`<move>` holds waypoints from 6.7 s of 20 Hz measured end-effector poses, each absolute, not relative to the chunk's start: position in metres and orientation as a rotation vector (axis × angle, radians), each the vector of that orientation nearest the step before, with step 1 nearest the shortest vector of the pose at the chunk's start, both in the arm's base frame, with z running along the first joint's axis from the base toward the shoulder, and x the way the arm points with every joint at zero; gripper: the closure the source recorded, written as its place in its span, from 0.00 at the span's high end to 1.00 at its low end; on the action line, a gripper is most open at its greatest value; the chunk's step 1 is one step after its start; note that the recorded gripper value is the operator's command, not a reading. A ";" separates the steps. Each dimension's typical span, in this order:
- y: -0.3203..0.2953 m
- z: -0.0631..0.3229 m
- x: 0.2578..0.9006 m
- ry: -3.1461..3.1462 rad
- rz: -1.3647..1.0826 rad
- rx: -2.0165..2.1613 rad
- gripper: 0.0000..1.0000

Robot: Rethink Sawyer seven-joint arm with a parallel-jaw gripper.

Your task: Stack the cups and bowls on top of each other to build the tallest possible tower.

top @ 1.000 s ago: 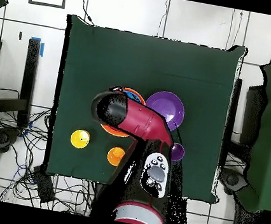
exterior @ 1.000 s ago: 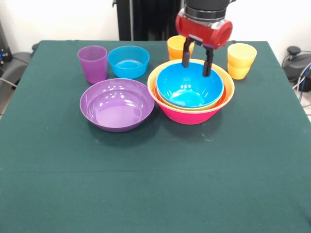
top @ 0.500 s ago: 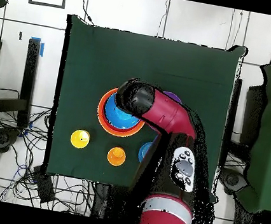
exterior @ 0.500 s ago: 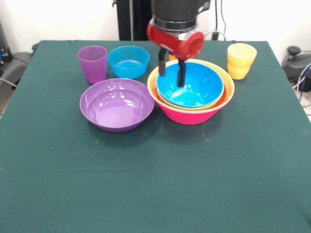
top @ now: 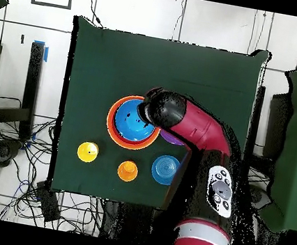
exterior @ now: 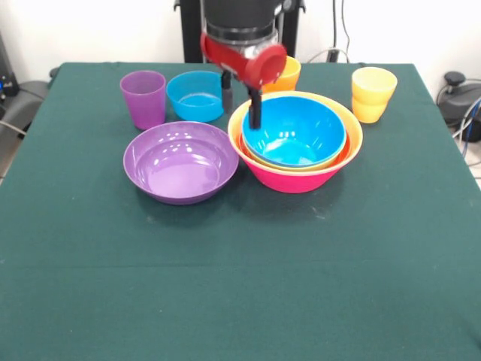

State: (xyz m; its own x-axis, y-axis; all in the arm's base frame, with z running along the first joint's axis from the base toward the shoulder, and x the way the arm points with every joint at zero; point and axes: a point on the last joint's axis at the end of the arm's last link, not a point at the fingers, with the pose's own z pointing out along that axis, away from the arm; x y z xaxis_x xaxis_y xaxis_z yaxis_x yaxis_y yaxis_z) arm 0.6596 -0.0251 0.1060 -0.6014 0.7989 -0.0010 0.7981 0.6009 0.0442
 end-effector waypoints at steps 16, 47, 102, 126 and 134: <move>-0.042 0.150 0.674 2.786 0.149 1.369 1.00; -0.089 -0.017 0.621 2.961 -0.025 1.152 1.00; -0.104 0.023 0.691 2.915 0.004 1.134 1.00; -0.076 -0.018 0.702 2.996 -0.001 1.109 1.00; -0.071 -0.048 0.690 3.011 0.010 1.116 1.00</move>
